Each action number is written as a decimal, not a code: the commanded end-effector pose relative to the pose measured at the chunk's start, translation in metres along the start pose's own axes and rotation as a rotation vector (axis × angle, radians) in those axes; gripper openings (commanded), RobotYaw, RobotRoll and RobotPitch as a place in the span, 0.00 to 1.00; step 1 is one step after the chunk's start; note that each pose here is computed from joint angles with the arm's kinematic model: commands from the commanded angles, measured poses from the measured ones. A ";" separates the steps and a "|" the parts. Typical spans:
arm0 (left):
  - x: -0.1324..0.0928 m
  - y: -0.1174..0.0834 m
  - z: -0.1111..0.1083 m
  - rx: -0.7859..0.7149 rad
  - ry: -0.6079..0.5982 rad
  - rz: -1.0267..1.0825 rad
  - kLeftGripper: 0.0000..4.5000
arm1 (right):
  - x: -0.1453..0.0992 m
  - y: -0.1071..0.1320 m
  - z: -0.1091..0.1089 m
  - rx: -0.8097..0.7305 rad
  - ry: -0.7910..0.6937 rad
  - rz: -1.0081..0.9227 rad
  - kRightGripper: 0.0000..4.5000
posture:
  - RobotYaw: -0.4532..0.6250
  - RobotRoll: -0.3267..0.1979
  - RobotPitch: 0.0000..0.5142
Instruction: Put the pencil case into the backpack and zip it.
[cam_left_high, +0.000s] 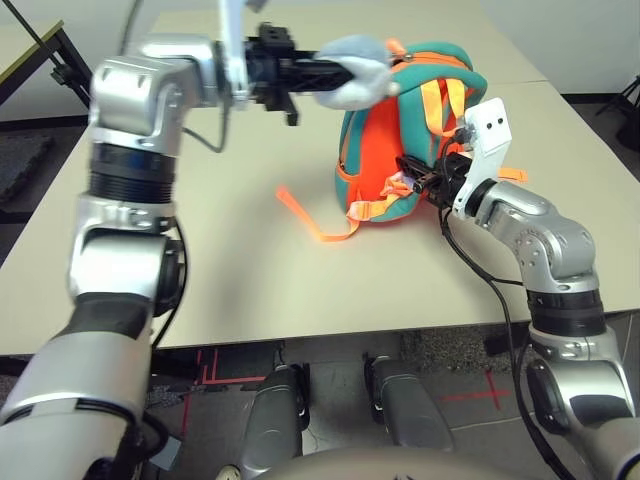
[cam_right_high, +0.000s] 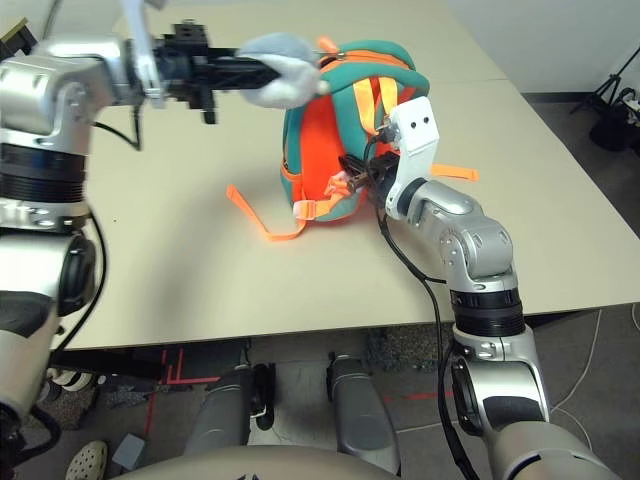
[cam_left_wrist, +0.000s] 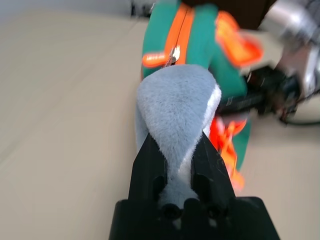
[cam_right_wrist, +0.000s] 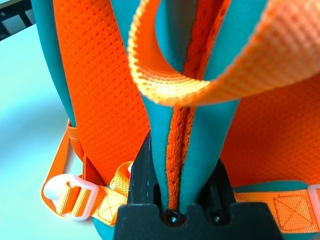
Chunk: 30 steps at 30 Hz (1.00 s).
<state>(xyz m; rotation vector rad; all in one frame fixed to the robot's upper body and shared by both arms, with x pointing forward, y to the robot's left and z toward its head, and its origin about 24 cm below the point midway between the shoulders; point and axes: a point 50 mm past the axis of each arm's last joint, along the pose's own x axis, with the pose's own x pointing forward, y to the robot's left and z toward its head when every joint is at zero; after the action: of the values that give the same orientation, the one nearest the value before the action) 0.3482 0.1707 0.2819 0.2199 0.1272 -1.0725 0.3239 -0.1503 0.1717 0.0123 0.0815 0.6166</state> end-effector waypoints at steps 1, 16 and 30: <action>-0.009 -0.001 -0.022 -0.053 0.079 0.000 0.05 | 0.004 0.002 -0.014 0.023 0.066 0.020 0.04 | 0.26 0.62 0.28; 0.005 -0.001 -0.125 -0.304 0.279 0.011 0.05 | 0.007 0.002 -0.013 0.015 0.068 0.028 0.04 | 0.25 0.62 0.29; 0.029 -0.015 -0.163 -0.400 0.267 -0.029 0.05 | 0.008 0.001 -0.012 0.011 0.071 0.025 0.04 | 0.25 0.62 0.27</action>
<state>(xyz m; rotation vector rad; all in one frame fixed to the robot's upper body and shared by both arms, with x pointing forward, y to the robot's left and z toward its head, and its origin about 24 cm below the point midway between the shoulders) 0.3525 0.1705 0.1323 -0.0042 0.5132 -1.0739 0.3281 -0.1493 0.1696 0.0059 0.0931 0.6263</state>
